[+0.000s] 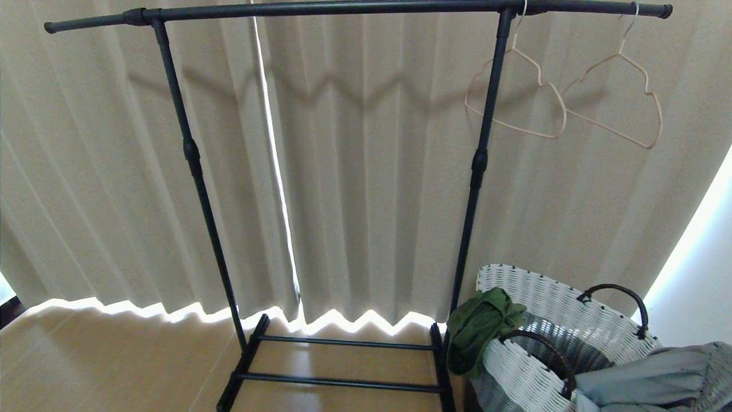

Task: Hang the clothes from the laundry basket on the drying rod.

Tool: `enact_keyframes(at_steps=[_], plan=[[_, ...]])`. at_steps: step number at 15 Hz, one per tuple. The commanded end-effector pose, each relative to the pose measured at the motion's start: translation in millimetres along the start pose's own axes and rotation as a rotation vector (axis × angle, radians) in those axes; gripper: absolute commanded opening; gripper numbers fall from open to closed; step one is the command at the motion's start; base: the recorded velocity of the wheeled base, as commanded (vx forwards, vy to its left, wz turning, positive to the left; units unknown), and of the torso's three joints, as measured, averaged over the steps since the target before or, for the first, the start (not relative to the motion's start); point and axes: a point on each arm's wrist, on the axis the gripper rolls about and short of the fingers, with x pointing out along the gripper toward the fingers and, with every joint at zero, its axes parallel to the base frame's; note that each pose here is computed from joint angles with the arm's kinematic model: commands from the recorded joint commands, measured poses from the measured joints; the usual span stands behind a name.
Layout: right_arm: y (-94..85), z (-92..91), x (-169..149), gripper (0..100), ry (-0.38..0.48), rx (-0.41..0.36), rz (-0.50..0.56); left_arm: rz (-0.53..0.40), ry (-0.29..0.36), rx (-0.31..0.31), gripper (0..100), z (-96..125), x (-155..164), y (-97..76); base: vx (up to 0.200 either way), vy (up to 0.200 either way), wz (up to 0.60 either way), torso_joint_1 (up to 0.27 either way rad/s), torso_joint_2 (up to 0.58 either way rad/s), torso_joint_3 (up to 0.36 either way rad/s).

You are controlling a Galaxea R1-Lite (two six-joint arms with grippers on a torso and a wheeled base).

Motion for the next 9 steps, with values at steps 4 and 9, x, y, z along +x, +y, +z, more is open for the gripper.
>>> enact_keyframes(at_steps=[4,9], plan=[[0.4,0.6,1,0,-0.008,-0.001,0.025,-0.001,-0.001,0.000,100,0,0,0.0,0.000,0.200,0.00,0.005,0.00,0.001],[-2.1,13.5,7,0,-0.030,-0.016,0.083,-0.001,0.002,0.020,100,0,0,0.0,0.000,0.080,0.00,0.002,0.00,0.002]])
